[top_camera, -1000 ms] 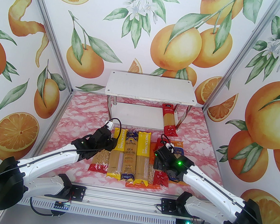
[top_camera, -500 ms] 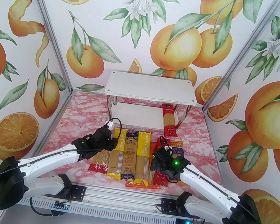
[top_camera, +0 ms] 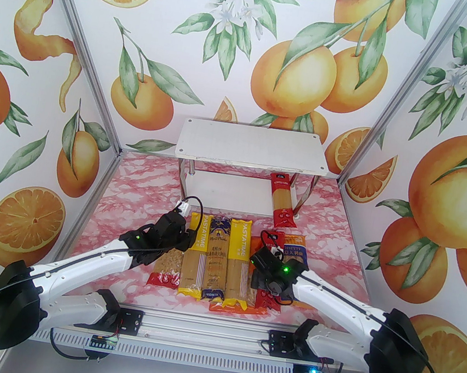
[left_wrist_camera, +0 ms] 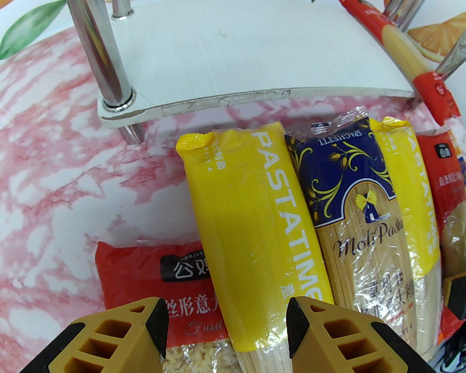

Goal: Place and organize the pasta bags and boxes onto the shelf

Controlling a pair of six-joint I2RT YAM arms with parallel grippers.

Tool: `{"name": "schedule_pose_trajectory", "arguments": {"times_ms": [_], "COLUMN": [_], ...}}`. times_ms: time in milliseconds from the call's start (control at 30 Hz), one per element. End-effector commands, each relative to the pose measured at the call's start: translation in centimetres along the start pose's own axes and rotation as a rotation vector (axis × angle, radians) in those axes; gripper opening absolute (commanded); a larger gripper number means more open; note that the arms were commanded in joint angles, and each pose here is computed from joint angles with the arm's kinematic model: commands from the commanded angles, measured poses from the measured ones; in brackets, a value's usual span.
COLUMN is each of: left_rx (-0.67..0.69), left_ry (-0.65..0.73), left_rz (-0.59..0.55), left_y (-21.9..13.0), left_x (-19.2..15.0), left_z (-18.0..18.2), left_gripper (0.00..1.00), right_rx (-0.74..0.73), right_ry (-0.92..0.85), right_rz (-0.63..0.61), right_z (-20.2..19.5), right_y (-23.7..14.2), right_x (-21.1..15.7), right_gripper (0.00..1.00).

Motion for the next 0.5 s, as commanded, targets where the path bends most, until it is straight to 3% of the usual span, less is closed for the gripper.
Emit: {"name": "schedule_pose_trajectory", "arguments": {"times_ms": [0,467], "left_rx": [0.002,0.006], "left_ry": [-0.005,-0.013], "left_rz": [-0.024,-0.048], "left_y": [0.1,-0.6], "left_x": [0.1,0.3], "left_z": [0.3,0.9], "left_gripper": [0.58,0.58], "right_rx": [0.015,0.031], "right_ry": [0.001,-0.007], "right_rz": [0.027,0.000], "right_z": [0.2,-0.1], "right_y": [0.3,-1.5], "right_x": [-0.7,-0.3], "right_gripper": [0.70,0.20]}}
Point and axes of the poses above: each hand's point on the last joint's axis, 136 mm out from that joint toward the fingers, its own y axis out along the fingers, its own z axis along the line the jaws close on, x = y × z, the point moved 2 cm from there along -y, back along the fingers, and after that the axes turned 3 degrees about -y, right-handed, at the moved point
